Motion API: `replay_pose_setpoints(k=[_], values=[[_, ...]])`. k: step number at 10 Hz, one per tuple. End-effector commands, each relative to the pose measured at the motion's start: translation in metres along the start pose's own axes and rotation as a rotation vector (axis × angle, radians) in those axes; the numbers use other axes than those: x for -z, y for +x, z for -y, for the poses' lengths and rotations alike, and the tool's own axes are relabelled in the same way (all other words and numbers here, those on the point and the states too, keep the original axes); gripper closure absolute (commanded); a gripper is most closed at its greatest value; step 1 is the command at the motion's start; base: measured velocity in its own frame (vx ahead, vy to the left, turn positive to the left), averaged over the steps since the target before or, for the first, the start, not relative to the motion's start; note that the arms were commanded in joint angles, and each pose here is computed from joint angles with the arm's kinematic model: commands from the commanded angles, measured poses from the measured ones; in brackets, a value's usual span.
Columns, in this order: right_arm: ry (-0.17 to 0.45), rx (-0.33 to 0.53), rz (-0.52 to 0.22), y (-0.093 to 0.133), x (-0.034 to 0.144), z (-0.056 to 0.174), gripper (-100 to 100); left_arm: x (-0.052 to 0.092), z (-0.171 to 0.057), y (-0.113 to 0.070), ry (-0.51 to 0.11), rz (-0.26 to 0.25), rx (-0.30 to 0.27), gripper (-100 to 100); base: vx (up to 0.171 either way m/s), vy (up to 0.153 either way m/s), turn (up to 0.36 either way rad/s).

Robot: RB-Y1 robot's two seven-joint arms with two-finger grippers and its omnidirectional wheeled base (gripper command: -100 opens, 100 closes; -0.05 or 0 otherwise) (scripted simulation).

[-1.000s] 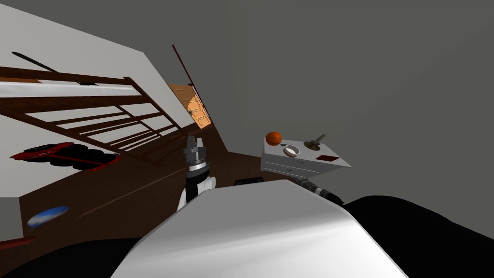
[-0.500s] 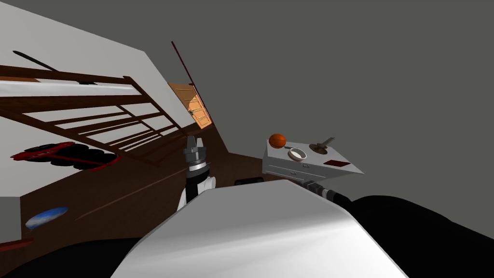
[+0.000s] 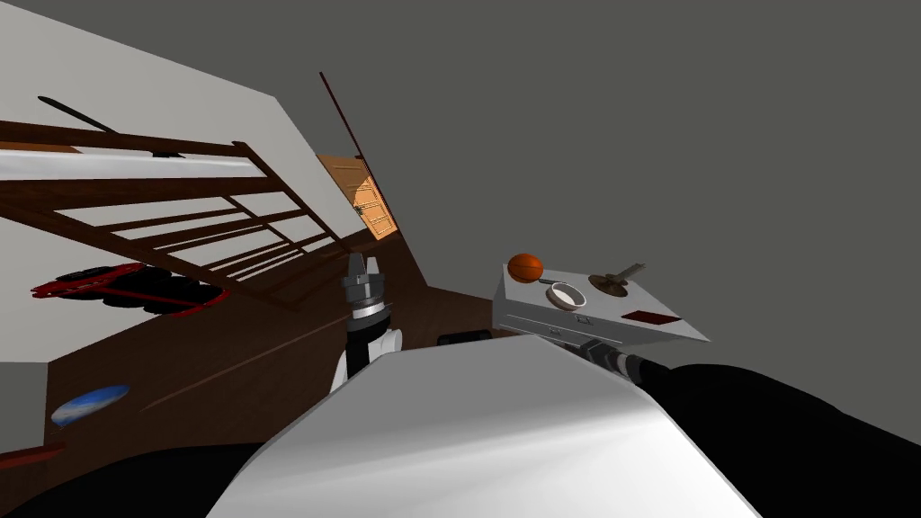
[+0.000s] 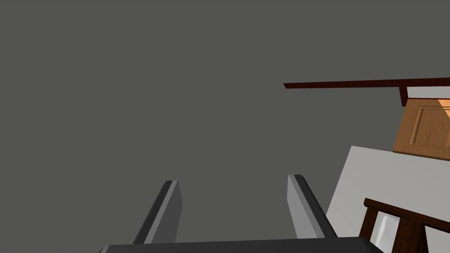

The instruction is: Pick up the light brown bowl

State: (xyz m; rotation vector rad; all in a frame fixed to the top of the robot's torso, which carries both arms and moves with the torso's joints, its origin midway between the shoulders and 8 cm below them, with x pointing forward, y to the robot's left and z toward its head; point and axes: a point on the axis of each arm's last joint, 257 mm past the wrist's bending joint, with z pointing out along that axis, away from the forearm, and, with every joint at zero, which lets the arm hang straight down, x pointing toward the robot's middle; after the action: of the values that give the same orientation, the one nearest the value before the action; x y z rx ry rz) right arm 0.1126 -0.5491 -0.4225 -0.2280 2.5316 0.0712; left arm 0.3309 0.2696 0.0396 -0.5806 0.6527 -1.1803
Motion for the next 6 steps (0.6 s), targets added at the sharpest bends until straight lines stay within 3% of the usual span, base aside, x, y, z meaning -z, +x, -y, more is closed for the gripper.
replay_pose_setpoints(k=[1, 3, 6], values=[[0.013, 0.032, -0.028, 0.002, 0.004, 0.012, -100, 0.0, 0.0, 0.0, 0.0, 0.0, 0.0, 0, 0.102, 0.035, 0.021], [0.053, 0.107, -0.114, 0.016, 0.02, 0.042, -100, 0.0, 0.0, 0.0, 0.0, 0.0, 0.0, 0, 0.15, 0.049, 0.059], [0.099, 0.2, -0.196, 0.017, 0.041, 0.079, -100, 0.0, 0.0, 0.0, 0.0, 0.0, 0.0, 0, 0.136, 0.034, 0.044]])
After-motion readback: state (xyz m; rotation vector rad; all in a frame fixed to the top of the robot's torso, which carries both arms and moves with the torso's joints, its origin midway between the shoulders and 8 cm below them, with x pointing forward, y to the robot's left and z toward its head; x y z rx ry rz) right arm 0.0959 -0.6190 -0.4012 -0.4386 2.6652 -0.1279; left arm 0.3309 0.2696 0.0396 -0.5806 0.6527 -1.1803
